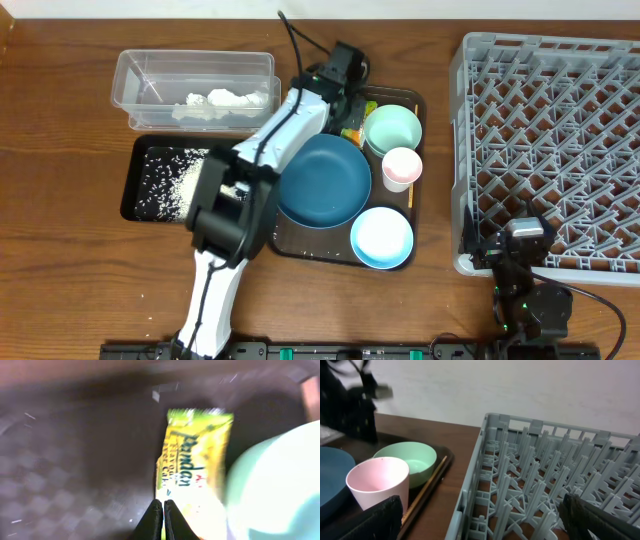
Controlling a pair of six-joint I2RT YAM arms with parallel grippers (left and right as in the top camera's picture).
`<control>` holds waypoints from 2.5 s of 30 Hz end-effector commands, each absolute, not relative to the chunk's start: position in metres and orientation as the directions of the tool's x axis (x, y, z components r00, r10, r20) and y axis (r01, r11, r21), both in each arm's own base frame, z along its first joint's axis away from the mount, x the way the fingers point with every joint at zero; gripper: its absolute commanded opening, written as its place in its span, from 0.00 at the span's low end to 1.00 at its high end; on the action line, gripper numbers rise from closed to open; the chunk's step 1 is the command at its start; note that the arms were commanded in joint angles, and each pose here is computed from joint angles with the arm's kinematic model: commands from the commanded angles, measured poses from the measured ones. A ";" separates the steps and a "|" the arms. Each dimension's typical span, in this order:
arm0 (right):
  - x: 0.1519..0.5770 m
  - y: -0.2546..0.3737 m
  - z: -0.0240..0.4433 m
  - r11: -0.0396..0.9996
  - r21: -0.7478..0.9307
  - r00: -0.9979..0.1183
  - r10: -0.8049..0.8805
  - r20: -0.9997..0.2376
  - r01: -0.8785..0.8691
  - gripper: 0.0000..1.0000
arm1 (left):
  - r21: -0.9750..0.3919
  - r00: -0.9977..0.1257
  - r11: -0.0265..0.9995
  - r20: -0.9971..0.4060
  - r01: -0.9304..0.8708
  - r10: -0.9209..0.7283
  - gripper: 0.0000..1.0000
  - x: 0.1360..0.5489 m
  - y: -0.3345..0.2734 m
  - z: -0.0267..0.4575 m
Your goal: Sort waste into correct bins and load items into the dishwasher rack
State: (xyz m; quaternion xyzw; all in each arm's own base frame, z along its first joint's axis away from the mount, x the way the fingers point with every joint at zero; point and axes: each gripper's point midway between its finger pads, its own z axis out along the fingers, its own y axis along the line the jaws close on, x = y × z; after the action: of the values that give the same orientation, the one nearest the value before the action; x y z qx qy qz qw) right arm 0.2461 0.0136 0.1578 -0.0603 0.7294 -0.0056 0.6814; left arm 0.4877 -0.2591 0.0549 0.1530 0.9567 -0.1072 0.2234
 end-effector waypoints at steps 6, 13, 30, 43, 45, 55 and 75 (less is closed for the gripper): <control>0.246 0.015 0.157 0.993 -0.086 -0.065 -0.092 -0.994 -0.086 0.99 | -0.151 -0.846 0.936 -0.490 0.319 0.210 0.39 0.489 -0.248 0.089; 0.246 0.015 0.157 0.993 -0.086 -0.065 -0.092 -0.994 -0.086 0.99 | -0.161 -0.869 0.927 -0.430 0.339 0.243 0.69 0.477 -0.258 0.059; 0.246 0.015 0.157 0.993 -0.086 -0.066 -0.092 -0.994 -0.086 0.99 | -0.149 -0.891 0.928 -0.366 0.341 0.269 0.73 0.473 -0.258 0.014; 0.246 0.015 0.157 0.993 -0.086 -0.067 -0.092 -0.994 -0.086 0.99 | -0.142 -0.908 0.931 -0.312 0.335 0.279 0.69 0.465 -0.255 -0.009; 0.246 0.015 0.157 0.993 -0.086 -0.067 -0.092 -0.994 -0.086 0.99 | -0.142 -0.908 0.931 -0.312 0.335 0.279 0.59 0.465 -0.255 -0.009; 0.246 0.015 0.157 0.993 -0.086 -0.068 -0.092 -0.993 -0.086 0.99 | -0.143 -0.903 0.930 -0.327 0.337 0.277 0.06 0.468 -0.256 -0.004; 0.246 0.015 0.156 0.993 -0.086 -0.069 -0.092 -0.993 -0.086 0.99 | -0.143 -0.827 0.967 -0.553 0.213 0.101 0.64 0.487 -0.210 0.160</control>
State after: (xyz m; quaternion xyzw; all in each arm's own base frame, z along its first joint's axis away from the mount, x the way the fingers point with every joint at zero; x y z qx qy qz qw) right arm 0.2461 0.0134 0.1577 -0.0600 0.7296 -0.0059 0.6813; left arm 0.4801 -0.2245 0.0862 0.1158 0.9658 -0.0866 0.2154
